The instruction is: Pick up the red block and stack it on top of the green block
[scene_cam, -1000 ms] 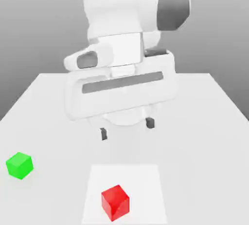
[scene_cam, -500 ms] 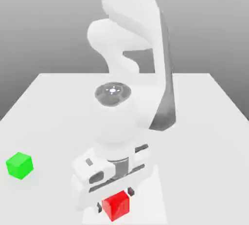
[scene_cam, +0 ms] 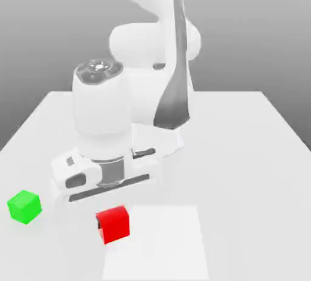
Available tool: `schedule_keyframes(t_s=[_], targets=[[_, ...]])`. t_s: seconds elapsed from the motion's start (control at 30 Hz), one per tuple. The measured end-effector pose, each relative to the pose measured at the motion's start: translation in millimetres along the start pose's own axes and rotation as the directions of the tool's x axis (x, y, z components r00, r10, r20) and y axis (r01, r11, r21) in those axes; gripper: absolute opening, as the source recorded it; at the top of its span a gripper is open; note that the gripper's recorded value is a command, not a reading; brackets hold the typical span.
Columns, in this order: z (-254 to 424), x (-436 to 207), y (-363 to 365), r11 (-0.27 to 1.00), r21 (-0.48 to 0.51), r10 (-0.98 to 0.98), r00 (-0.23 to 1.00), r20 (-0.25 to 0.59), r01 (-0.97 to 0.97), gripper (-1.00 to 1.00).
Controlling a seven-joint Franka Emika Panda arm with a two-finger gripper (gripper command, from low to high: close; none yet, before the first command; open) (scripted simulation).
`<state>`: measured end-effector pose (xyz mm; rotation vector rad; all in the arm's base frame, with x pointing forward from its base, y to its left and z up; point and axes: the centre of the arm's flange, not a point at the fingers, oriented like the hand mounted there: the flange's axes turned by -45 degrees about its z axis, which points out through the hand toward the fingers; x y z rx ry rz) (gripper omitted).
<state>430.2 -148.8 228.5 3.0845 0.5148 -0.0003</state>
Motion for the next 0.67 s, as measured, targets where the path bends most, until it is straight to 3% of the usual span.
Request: schedule_keyframes(t_s=[0.27,0.57,0.6,0.67], targets=[[-14.2,-157.3,115.1,0.933,0.012,0.359,0.933,0.003,-0.359,-1.00],[40.6,-159.3,115.8,0.934,0.013,0.358,0.934,0.001,-0.358,-1.00],[47.1,-160.1,115.1,0.933,0.014,0.359,0.933,0.002,-0.359,1.00],[47.1,-160.1,115.1,0.933,0.014,0.359,0.933,0.002,-0.359,1.00]])
